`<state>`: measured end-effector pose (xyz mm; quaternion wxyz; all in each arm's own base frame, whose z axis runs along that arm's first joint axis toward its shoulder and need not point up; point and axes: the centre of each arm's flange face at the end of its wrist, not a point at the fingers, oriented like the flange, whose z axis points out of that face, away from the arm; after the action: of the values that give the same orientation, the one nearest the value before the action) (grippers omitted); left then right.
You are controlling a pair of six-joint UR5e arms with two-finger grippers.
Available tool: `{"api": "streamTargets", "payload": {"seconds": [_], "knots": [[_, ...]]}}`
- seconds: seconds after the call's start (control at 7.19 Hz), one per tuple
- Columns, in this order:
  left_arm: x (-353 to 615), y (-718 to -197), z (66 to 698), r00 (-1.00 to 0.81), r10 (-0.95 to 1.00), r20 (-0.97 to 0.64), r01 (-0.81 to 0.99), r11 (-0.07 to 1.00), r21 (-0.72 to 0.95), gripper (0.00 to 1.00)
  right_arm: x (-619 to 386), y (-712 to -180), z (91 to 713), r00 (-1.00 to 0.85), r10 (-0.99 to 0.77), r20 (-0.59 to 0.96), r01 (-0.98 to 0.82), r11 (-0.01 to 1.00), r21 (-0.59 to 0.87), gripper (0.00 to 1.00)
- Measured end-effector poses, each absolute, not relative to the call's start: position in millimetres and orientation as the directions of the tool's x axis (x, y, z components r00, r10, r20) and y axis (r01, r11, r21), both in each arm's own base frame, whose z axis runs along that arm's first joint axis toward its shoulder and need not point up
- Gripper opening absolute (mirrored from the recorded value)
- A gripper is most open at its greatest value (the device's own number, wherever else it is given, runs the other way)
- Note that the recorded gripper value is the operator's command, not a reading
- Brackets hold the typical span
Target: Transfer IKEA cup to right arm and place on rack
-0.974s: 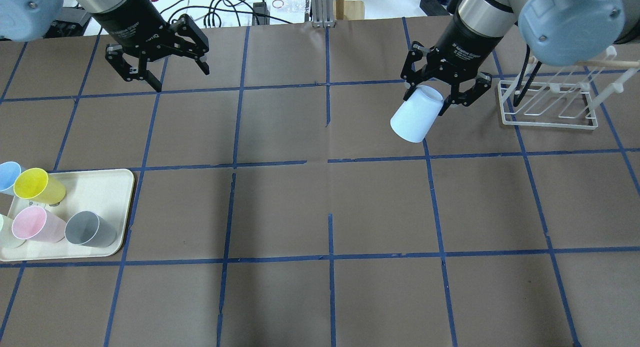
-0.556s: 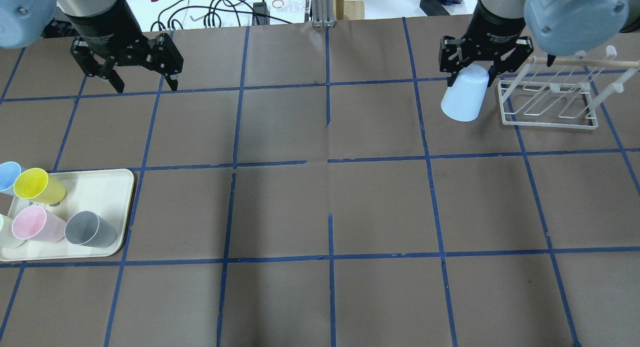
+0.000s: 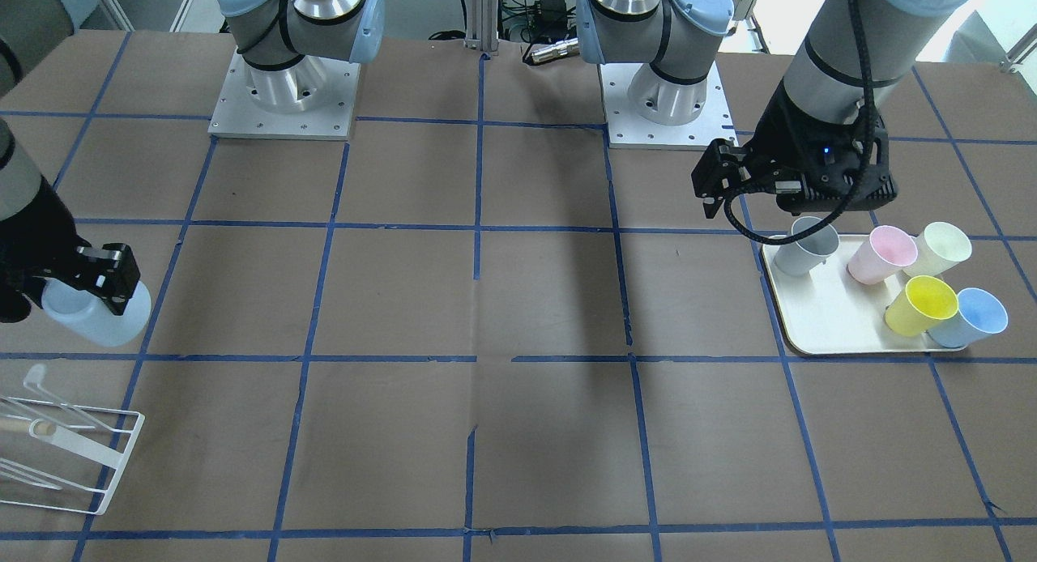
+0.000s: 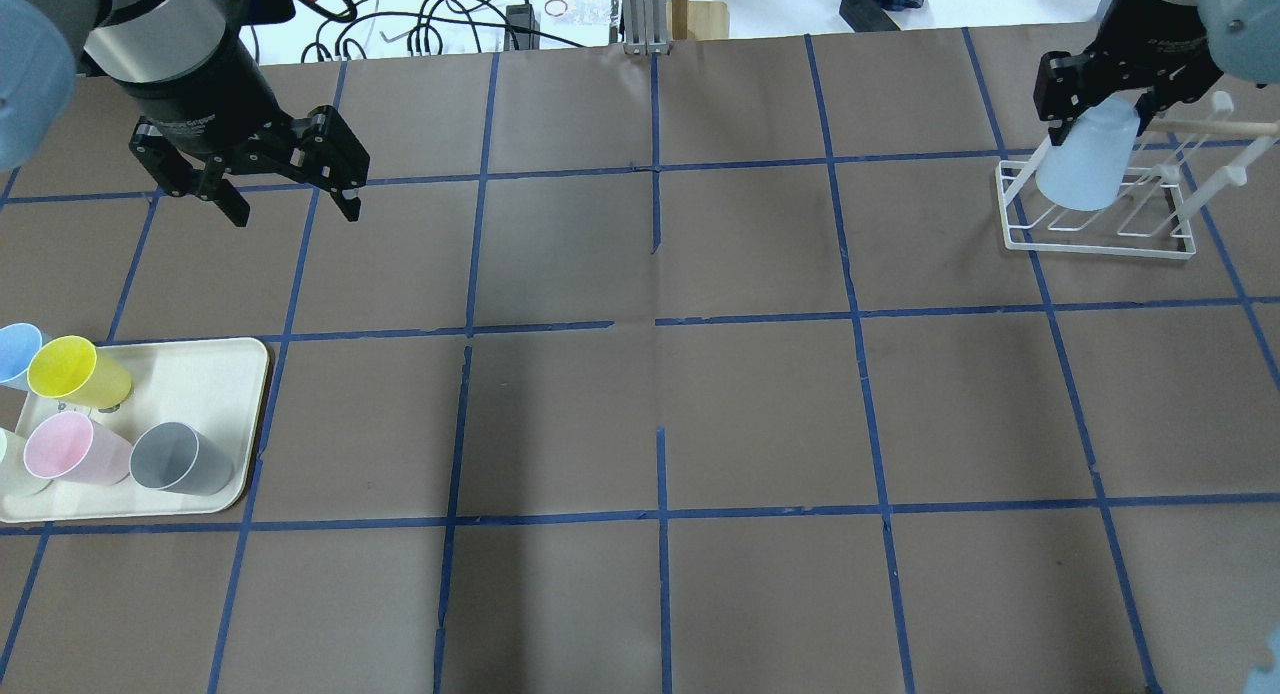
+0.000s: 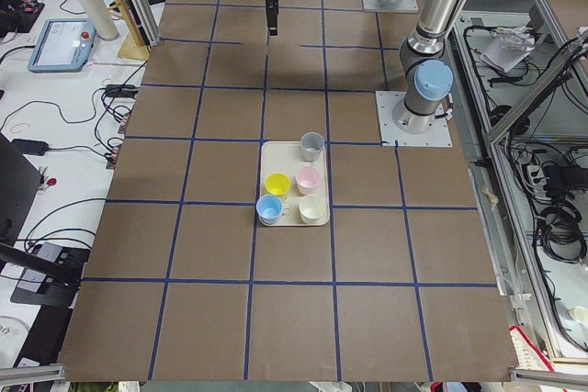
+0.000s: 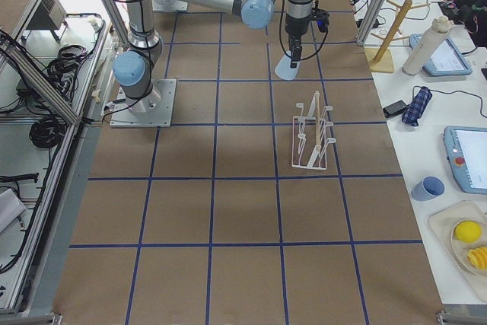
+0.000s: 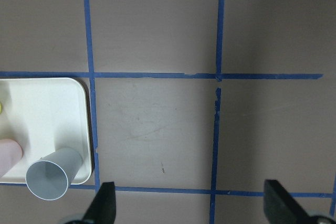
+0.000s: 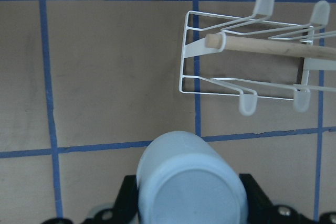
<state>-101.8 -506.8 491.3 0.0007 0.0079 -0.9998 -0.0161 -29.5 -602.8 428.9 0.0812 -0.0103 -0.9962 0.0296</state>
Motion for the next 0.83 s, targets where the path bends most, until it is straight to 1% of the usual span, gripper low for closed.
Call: {"api": "streamTargets", "payload": {"seconds": [0.14, 0.42, 0.83], "knots": [[-112, -502, 493, -1.0, -0.018, 0.01, -0.017, 0.999, 0.03, 1.0, -45, -613, 417, -0.986, 0.022, 0.166, 0.01, 0.997, -0.072, 0.41], [-132, -494, 492, -0.999, 0.002, -0.051, 0.0, 1.0, 0.03, 1.0, -64, -622, 406, -0.986, 0.03, 0.166, 0.016, 0.996, -0.083, 0.41], [-131, -490, 491, -0.997, 0.039, -0.071, 0.037, 0.999, 0.033, 1.0, -71, -626, 393, -0.987, 0.029, 0.16, 0.018, 0.997, -0.074, 0.41]]}}
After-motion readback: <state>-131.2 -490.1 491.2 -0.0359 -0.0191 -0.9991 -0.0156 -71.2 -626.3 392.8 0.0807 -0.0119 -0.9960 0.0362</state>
